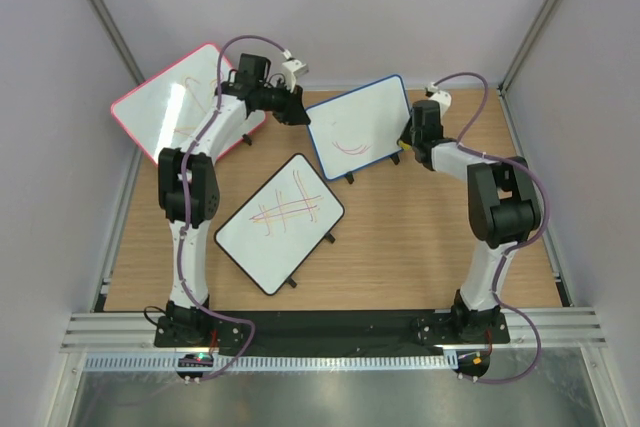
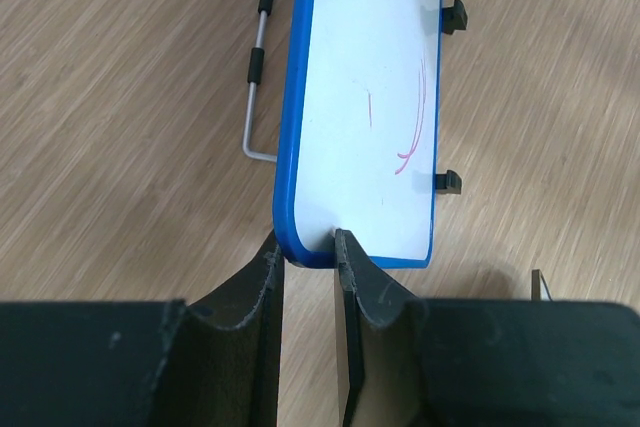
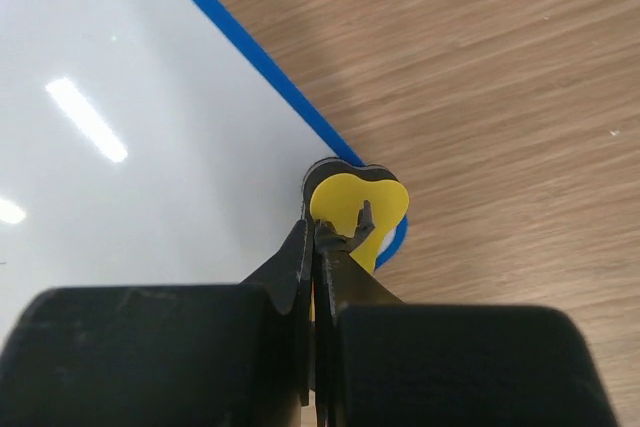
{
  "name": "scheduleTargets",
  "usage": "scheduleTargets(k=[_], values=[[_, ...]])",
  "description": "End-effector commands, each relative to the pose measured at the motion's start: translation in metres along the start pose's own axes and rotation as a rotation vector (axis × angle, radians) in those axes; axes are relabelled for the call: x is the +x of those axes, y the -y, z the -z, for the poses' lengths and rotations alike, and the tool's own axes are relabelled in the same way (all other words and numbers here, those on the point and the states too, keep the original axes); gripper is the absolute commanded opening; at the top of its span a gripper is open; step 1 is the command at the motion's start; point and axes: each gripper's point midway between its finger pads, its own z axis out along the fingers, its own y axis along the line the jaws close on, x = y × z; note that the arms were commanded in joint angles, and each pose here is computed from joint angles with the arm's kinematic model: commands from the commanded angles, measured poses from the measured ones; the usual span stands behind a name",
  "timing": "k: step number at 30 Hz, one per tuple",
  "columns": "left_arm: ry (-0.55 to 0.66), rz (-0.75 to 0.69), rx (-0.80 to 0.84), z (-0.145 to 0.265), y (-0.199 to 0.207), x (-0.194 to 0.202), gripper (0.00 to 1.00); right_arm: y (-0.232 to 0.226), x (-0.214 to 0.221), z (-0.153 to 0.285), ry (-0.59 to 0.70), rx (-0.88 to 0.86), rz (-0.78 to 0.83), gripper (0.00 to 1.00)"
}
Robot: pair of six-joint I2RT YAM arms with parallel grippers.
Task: Erase the whiteboard
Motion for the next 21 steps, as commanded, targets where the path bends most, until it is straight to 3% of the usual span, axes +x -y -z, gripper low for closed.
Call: scheduleTargets(k=[1,13,21], values=[[0.036,-0.142,-0.026,0.007,0.001,-0.021,0.00,0.030,0.012,0.001,-0.048,0.071,-0.013,0.01],[0.039,-0.149,-0.029,0.008,0.002,-0.023,0.00,0.005,-0.015,0.010,-0.011,0.012,0.011,0.01],[0.037,-0.149,-0.026,0.007,0.003,-0.022,0.00,-0.071,-0.037,0.046,0.077,-0.098,0.206,0.01]])
